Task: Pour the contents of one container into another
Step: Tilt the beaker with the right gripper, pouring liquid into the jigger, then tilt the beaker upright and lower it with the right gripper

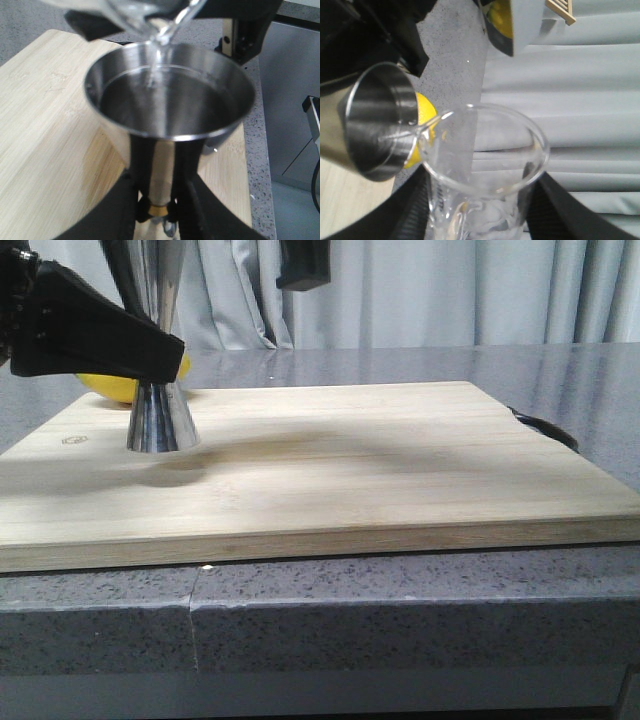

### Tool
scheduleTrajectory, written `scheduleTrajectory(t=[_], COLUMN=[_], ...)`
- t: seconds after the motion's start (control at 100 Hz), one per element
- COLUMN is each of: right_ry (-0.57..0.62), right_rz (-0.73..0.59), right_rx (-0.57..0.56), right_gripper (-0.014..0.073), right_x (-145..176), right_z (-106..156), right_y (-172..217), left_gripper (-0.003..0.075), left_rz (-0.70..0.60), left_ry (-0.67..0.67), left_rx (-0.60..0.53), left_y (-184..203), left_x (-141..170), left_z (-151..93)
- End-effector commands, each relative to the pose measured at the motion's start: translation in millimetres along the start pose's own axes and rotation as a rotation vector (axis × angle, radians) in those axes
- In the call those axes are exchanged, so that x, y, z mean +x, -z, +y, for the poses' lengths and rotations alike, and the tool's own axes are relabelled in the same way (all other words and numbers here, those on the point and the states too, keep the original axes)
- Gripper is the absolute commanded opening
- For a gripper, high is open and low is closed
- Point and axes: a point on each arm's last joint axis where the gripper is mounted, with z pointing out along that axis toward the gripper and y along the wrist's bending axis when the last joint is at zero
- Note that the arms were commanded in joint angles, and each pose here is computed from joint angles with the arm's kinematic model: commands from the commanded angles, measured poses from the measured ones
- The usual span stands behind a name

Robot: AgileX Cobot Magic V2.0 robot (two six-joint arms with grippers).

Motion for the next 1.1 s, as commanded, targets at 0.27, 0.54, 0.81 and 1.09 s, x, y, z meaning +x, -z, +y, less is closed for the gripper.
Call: scheduleTrajectory(t=[0.27, 0.54, 0.81, 1.09], right_ry=[-0.375, -0.699, -1.036, -1.223], right_rz=[-0.071, -0.062, 0.022, 0.109], right_rx=[0.131, 0.167, 0.308, 0.443], right_gripper=[0.0177, 0.0177, 0.0177, 0.0177], right_x=[-8.2, -0.3, 41.5, 96.7], right_z=[-30.6, -33.9, -41.2, -37.6], right_y=[15.7, 16.6, 24.9, 32.5], left_gripper=[-0.0019, -0.002, -0.0019, -0.0019], left_rz=[-0.121, -0.119, -0.116, -0.114], left_ry=[-0.047, -0.048, -0.049, -0.048], left_rx=[0.048, 0.049, 0.047, 0.04], left_y=[6.3, 6.3, 6.2, 6.2], left_x=[-30.0, -29.8, -29.5, -29.3], left_z=[-8.9, -8.9, -8.8, -8.2])
